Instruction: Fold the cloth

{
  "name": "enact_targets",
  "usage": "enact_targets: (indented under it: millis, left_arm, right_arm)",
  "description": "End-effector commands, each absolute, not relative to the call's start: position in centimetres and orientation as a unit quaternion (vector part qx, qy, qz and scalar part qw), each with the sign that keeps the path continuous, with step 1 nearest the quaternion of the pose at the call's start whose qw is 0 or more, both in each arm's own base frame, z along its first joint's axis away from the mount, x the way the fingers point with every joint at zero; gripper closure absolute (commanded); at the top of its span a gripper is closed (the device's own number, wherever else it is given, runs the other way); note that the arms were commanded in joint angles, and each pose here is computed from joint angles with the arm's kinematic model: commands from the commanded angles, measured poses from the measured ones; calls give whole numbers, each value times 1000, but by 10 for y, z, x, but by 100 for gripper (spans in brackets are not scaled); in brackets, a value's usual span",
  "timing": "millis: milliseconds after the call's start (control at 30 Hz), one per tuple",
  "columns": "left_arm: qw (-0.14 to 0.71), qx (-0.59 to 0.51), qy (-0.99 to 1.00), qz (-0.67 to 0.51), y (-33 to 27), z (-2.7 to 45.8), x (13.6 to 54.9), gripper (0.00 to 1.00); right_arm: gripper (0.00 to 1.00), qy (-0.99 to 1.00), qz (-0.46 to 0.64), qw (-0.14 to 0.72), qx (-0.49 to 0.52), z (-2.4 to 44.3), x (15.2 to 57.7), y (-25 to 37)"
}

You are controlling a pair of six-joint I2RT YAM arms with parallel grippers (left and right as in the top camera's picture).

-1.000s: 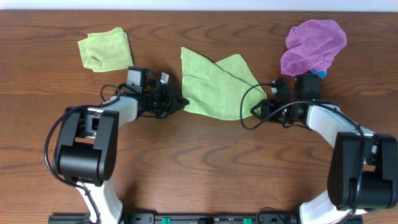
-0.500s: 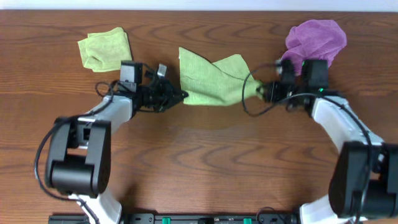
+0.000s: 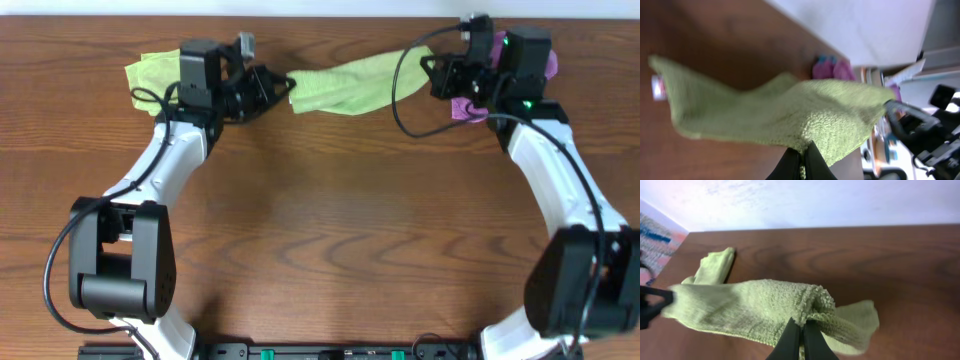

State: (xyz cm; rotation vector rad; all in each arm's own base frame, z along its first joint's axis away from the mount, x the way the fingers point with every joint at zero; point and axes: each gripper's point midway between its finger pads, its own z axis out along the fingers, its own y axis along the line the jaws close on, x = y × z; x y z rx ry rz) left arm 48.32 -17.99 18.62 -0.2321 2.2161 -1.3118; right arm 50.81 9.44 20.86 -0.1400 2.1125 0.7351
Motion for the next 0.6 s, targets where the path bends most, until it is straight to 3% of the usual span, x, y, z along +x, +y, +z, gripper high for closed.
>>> enact_targets:
  millis: [0,267,567]
  left_arm:
    - [319,-96,818,-468,-171,203,512,94]
    - [339,-63,799,-493,-180,232,551,94]
    - [292,-17,809,-509,-169,237,532,94]
  right_arm:
    - [99,848,289,442,-49,210,530,97]
    - [99,834,287,468,-57,241,563,97]
    - [99,860,307,402,-71,235,534,108]
